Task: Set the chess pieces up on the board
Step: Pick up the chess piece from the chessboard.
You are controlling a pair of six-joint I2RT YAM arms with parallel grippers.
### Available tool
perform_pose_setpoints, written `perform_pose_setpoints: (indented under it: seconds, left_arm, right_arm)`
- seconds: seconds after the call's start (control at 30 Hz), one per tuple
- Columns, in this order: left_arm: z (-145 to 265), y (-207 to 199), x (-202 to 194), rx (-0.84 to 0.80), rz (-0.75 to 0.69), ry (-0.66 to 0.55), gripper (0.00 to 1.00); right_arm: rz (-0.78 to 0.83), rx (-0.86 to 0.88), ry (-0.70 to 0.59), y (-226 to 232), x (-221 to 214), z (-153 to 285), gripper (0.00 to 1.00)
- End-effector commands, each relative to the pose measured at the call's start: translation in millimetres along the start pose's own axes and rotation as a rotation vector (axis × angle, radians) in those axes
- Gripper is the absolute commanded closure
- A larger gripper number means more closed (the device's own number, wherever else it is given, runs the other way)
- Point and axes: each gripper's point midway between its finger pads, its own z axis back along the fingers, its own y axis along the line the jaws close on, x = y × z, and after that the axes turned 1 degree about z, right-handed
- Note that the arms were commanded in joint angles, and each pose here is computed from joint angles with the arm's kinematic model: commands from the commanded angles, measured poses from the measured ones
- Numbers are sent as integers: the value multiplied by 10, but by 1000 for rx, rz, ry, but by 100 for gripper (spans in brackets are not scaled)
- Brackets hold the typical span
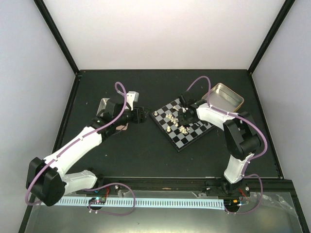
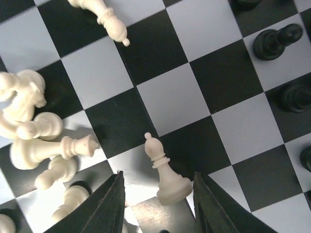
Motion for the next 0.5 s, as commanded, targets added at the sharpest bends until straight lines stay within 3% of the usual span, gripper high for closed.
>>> perform_pose_setpoints:
  seconds: [0.0, 0.27, 0.47]
  left_arm:
    - [-18, -163, 254, -65, 5, -39, 26]
    - [-89, -154, 158, -84, 26, 31, 28]
    - [-58, -194, 146, -106, 31, 38, 28]
  right_arm:
    - [32, 0, 30, -2, -20, -91, 61]
    - [51, -35, 59, -51, -55, -179, 75]
    - [51, -48, -7, -77, 62, -103, 84]
